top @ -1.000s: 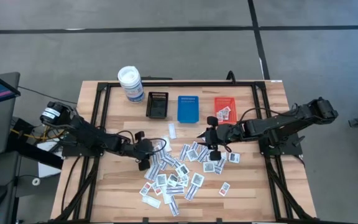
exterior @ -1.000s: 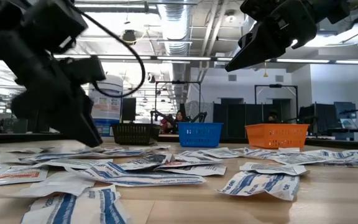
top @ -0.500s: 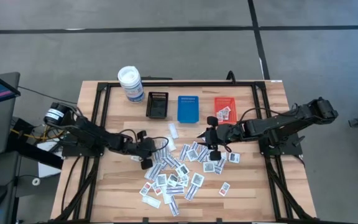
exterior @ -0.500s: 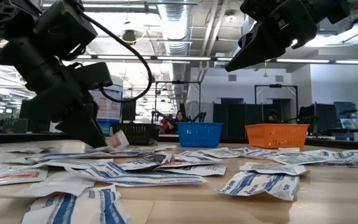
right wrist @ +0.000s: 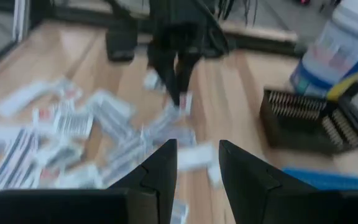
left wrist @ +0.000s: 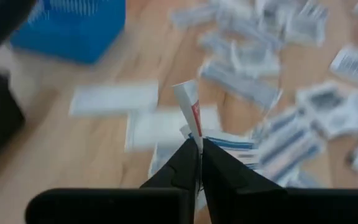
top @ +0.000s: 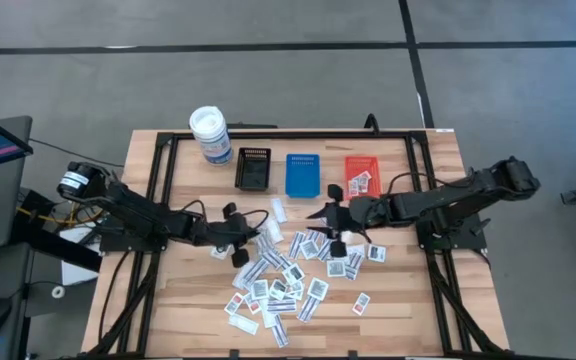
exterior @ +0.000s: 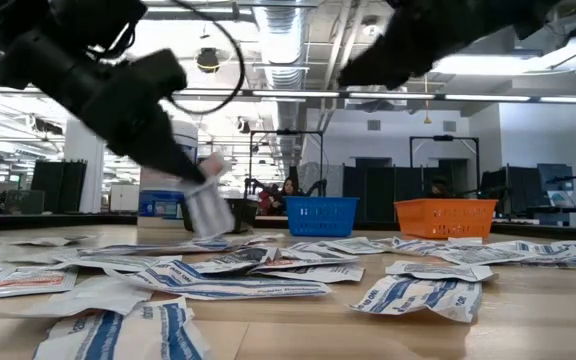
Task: Pick & Place First Aid Supplies
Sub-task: Put the orange ointment pack into the orange bin
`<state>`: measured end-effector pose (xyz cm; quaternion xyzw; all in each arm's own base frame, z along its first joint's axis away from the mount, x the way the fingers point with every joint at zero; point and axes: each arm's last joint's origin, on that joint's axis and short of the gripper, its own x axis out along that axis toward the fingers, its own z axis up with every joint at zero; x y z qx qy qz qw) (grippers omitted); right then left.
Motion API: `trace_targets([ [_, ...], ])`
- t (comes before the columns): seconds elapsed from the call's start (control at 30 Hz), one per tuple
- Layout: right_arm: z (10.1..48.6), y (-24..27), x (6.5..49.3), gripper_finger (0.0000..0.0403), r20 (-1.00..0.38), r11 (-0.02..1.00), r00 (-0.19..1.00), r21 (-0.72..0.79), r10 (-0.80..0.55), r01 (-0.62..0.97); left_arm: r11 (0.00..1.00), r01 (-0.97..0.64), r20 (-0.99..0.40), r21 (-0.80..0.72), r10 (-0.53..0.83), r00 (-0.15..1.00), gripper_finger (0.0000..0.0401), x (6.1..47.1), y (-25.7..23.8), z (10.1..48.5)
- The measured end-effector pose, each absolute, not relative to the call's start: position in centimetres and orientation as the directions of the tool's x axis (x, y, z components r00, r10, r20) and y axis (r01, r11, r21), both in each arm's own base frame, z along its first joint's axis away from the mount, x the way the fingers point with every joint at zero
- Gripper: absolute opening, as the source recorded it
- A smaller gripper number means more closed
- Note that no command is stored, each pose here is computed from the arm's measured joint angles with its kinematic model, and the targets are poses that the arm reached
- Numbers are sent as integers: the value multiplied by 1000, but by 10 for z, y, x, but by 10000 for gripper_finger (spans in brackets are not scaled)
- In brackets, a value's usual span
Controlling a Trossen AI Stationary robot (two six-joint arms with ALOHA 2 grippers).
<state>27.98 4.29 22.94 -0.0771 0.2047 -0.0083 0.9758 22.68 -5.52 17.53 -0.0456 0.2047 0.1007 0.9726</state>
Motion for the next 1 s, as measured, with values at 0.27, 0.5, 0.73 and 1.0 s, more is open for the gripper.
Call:
trace_targets([
  [0.27,192,45,319,113,-356,991,935,-120,12,-58,980,-200,-279,-13,189,942,12,232,-56,189],
  [0.5,177,34,358,113,-354,999,935,-32,-30,20,980,-199,-278,-14,187,942,10,233,-56,188],
  [0.73,165,24,379,113,-390,998,921,46,-11,32,980,-198,-290,-7,187,939,12,234,-57,185],
  [1.0,160,19,382,113,-389,996,919,86,68,-37,980,-197,-282,-11,186,941,14,234,-57,186],
])
